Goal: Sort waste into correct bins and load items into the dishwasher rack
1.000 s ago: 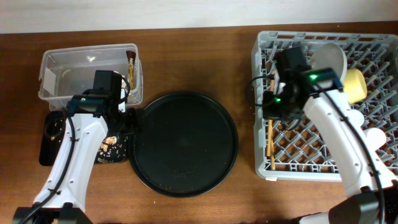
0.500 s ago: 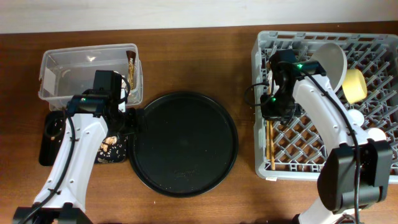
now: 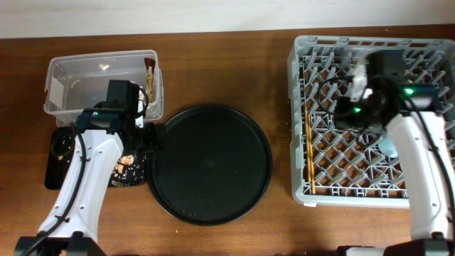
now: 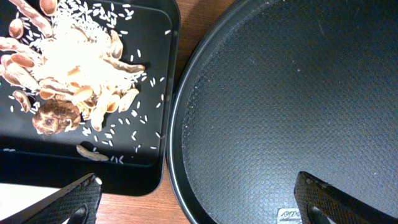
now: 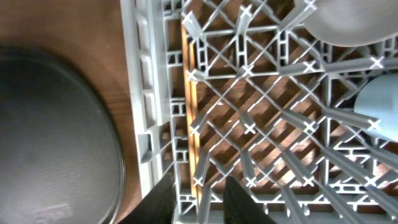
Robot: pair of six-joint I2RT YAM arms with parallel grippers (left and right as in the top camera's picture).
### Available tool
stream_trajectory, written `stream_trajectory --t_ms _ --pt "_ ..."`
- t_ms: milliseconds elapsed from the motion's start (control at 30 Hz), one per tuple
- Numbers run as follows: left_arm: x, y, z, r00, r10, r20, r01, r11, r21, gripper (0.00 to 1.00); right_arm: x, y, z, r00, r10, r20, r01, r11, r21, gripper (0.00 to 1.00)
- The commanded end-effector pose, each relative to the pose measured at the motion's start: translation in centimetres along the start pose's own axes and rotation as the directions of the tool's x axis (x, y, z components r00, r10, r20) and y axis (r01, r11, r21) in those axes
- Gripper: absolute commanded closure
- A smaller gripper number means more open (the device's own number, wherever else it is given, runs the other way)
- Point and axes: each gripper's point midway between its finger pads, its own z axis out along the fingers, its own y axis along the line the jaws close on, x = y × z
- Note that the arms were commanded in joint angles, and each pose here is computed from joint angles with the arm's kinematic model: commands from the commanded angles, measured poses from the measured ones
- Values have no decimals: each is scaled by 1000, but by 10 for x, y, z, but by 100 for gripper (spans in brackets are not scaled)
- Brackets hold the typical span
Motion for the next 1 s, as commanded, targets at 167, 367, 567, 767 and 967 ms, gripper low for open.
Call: stream_trajectory --t_ms 167,367,567,767,967 --pt "44 5 -5 983 20 -184 -22 1000 -8 1 50 -2 -11 993 -53 -105 46 997 -69 62" --pt "57 -27 -12 989 148 -4 -147 987 57 2 88 -6 -4 990 -79 117 87 994 -70 38" --pt "76 -24 -39 929 195 316 -221 974 49 1 120 -9 -26 957 -48 285 69 996 -62 2" --pt "78 -3 -73 847 145 511 -177 984 14 1 123 -10 -38 940 -55 337 74 996 -45 2" --pt "76 -3 -77 839 140 526 -176 984 19 1 122 -11 -35 945 -53 323 71 996 -45 2"
